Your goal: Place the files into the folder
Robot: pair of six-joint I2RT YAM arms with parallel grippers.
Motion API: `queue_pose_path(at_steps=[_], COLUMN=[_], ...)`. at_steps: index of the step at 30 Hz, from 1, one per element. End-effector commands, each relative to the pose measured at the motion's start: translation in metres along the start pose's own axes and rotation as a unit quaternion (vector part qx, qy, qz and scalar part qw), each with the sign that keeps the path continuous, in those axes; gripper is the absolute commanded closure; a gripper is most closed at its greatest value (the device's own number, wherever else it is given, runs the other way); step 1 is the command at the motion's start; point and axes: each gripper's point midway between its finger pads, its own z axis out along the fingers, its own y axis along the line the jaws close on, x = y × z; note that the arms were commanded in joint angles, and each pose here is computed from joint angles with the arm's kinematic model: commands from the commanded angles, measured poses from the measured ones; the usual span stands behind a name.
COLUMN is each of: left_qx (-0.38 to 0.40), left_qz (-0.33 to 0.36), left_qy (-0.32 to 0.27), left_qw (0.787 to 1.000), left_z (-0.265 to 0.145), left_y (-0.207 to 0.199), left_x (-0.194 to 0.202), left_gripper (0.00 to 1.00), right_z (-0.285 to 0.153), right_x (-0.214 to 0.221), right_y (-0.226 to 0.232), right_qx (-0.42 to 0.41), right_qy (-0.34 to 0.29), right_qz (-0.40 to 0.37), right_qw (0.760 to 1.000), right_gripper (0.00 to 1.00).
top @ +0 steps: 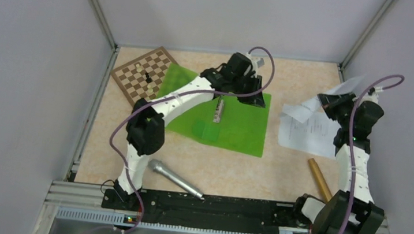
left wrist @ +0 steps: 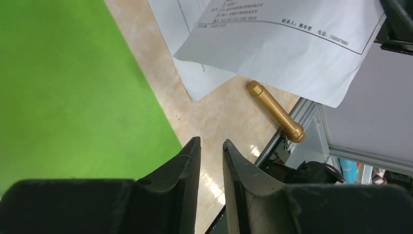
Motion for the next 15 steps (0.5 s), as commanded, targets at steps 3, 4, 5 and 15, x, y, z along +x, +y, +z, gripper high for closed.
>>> queue_pose_path(at_steps=[3,4,5,15], left_qx=[-0.075,-0.097,-0.119,-0.239], left_qz=[-0.04,-0.055,-0.071,-0.149], left_qy=[-0.068,-0.073,-0.076,-0.077], left_qw=[0.994,0.991,0.987,0.956], left_z=[-0.09,-0.101,-0.112,-0.195], left_y=[0.07,0.09,0.111,0.208], left_x=[-0.033,-0.032,-0.03,-0.006], left_gripper=[0.71,0.71,0.71,0.7], right_z=[0.009,0.011,0.013,0.019], right_x=[0.03,0.042,0.053,0.159], right_y=[0.108,0.123,0.137,0.189], right_qx=[-0.12,-0.141,-0.164,-0.296], right_qy=[0.057,0.077,0.094,0.245], right_qz=[-0.065,-0.067,-0.067,-0.047], right_qw=[0.989,0.985,0.98,0.922], right_gripper=[1.0,1.0,1.0,1.0])
